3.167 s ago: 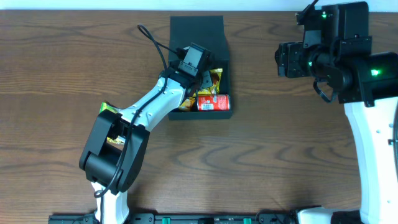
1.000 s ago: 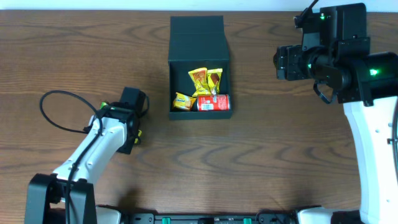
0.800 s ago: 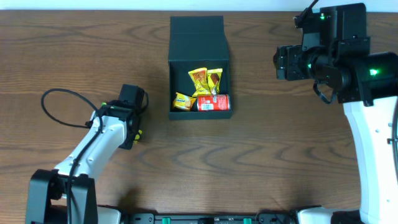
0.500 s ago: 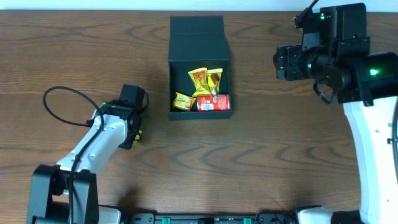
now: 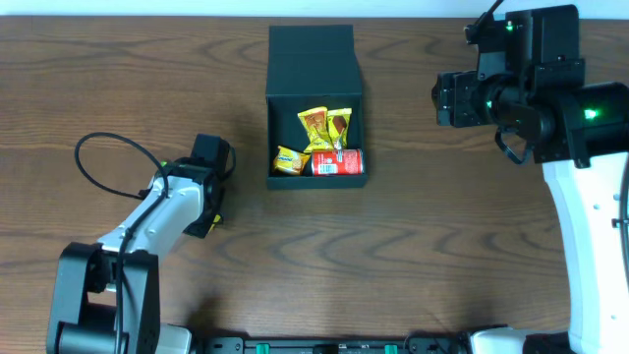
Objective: Pack container
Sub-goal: 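Grasp the yellow Apollo chocolate packet on the table with the left gripper, then carry the Apollo packet into the box and lower it beside the others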
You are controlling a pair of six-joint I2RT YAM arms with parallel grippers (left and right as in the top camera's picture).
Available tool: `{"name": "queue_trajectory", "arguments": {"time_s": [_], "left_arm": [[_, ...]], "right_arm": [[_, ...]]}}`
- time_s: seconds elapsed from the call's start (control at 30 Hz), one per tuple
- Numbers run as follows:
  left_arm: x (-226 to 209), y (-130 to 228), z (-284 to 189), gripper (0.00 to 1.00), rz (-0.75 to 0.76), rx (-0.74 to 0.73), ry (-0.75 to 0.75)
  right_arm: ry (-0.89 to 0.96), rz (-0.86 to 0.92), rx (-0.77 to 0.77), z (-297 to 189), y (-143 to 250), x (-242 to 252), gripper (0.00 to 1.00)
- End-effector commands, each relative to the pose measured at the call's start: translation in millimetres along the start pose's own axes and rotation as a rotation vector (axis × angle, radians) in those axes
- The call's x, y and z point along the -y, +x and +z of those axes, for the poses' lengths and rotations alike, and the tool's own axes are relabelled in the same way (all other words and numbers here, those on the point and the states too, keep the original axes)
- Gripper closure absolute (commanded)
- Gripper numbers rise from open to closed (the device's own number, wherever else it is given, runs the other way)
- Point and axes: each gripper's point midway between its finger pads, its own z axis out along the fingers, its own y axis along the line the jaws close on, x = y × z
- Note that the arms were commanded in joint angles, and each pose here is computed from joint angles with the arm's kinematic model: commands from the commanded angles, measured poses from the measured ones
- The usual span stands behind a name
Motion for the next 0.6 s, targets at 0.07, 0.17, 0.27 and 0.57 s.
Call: {"name": "queue_trajectory", "arguments": {"time_s": [0.07,0.17,0.27,0.57], "left_arm": [[-5,-3,5,0.84,0.042,0.009,-0.032],[-6,-3,5,0.92,0.052,0.008,-0.033],[-5,-3,5,0.94,0.125,0.008,-0.03],[37,-9,-51,0.94,0.416,-0.003,0.098]], "right_arm": [[-0.002,-0.014,-0.009,2,2,1,0.23],[-0.002,-0.014,-0.013,4,3,1,0.23],[-0.001,-0.013,-0.024,8,3,1,0.23],[0.03,-0.017,-0.026,10,3,6,0.21]]}}
